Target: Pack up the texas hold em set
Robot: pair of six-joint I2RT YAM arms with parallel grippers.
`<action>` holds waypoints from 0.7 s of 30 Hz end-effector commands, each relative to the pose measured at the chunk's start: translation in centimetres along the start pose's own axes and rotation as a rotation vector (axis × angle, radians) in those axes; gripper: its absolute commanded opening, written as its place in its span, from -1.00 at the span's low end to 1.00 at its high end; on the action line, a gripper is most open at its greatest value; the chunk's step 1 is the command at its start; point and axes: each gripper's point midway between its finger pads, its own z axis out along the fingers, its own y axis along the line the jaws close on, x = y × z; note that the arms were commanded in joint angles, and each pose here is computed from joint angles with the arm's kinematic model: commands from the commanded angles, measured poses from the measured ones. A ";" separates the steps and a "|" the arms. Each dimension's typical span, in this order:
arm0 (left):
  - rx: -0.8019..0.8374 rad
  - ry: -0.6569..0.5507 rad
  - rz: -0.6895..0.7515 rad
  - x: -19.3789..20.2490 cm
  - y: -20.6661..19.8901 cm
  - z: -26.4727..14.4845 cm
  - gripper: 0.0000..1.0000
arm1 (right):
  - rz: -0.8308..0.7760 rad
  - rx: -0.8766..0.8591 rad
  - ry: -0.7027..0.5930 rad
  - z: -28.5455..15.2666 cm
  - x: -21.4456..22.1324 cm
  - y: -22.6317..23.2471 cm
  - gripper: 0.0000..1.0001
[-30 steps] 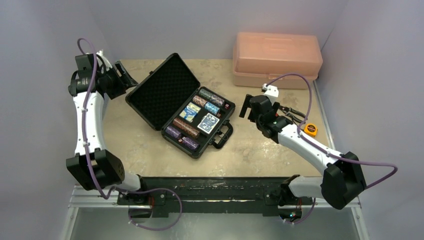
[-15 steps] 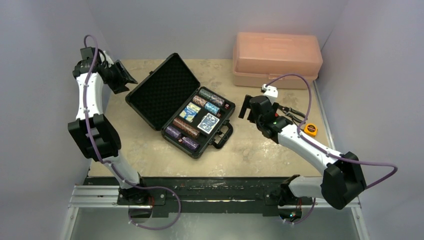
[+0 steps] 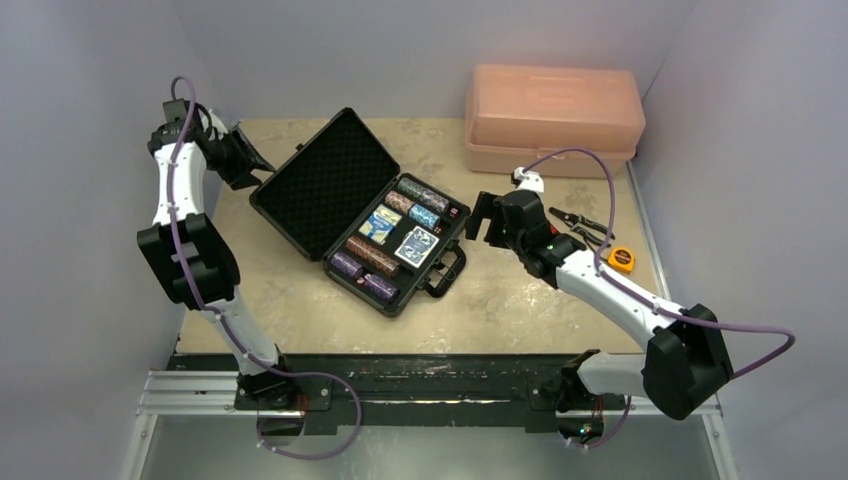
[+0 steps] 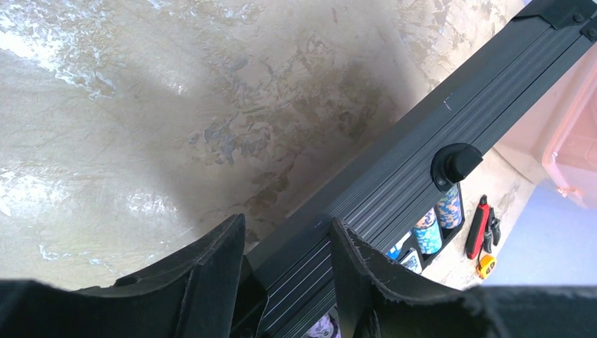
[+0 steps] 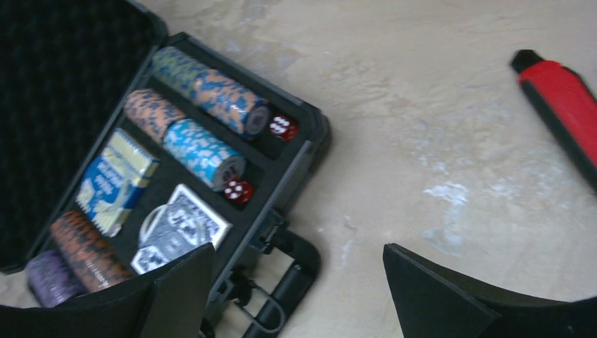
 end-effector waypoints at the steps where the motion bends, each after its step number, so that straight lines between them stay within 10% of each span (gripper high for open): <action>1: 0.007 0.009 -0.001 0.0 0.1 -0.6 -0.05 | 0.009 -0.273 -0.040 -1.5 -2.5 5.6 0.86; 12: 0.025 -0.068 -0.111 -2.4 2.7 -3.1 -0.02 | -0.003 -0.393 0.021 -1.5 -2.0 8.3 0.86; 21: 0.037 0.061 -0.121 1.7 2.6 -0.1 -0.20 | -0.073 -0.660 0.083 -1.6 -1.5 15.5 -0.15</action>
